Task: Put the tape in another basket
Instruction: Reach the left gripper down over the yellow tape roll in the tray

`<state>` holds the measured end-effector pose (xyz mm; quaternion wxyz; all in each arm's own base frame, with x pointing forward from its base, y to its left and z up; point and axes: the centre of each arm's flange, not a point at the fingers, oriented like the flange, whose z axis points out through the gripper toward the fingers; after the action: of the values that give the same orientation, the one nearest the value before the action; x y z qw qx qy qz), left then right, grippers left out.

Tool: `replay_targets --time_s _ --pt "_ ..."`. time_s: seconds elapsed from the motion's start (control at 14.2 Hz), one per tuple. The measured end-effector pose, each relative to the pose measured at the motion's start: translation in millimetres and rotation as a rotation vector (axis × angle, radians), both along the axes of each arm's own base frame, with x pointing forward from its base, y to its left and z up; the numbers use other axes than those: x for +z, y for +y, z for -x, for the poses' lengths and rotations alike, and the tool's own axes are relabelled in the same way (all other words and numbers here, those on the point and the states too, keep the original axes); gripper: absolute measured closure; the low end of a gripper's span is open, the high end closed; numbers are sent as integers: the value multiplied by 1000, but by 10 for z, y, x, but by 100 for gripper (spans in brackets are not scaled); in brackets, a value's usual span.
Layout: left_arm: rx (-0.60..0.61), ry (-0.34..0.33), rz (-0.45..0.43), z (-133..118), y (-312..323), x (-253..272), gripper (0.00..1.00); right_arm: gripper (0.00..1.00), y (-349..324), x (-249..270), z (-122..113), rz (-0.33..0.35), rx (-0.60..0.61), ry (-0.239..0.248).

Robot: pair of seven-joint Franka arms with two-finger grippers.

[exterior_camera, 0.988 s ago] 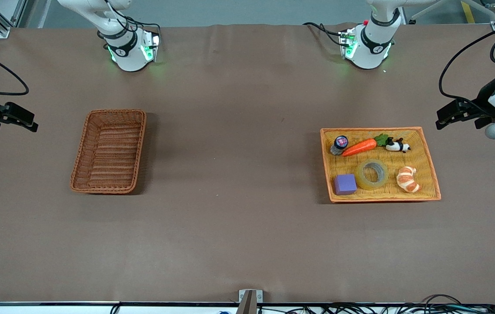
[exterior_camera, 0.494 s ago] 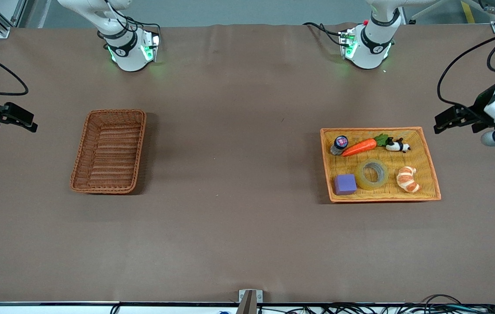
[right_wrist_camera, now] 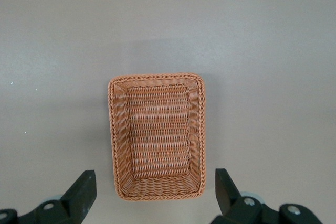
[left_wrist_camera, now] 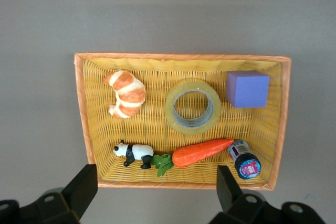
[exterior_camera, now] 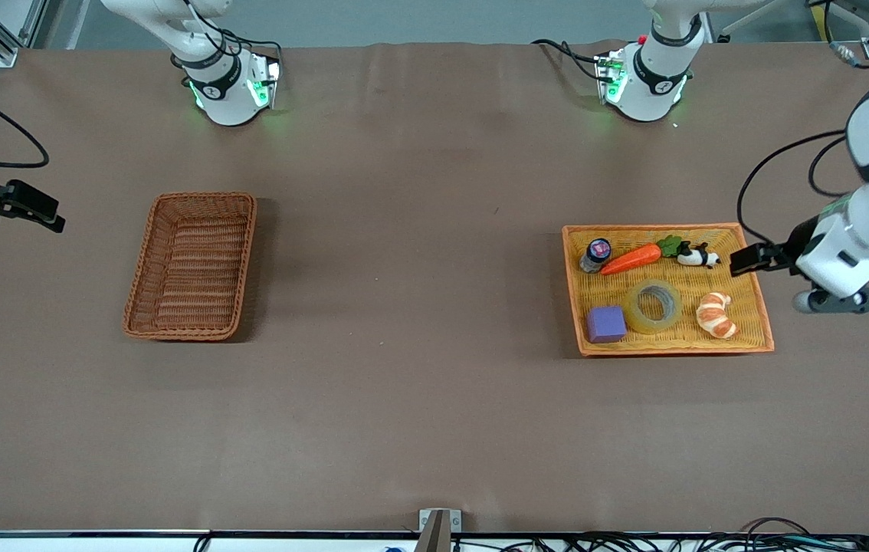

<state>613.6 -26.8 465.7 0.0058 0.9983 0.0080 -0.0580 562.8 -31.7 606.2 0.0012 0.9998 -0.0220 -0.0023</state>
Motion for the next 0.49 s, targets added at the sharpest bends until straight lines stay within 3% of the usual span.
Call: replay_targets --time_s 0.49 --pt "3 137 12 -199 31 -1281 0 0 -2 1 0 0 0 0"
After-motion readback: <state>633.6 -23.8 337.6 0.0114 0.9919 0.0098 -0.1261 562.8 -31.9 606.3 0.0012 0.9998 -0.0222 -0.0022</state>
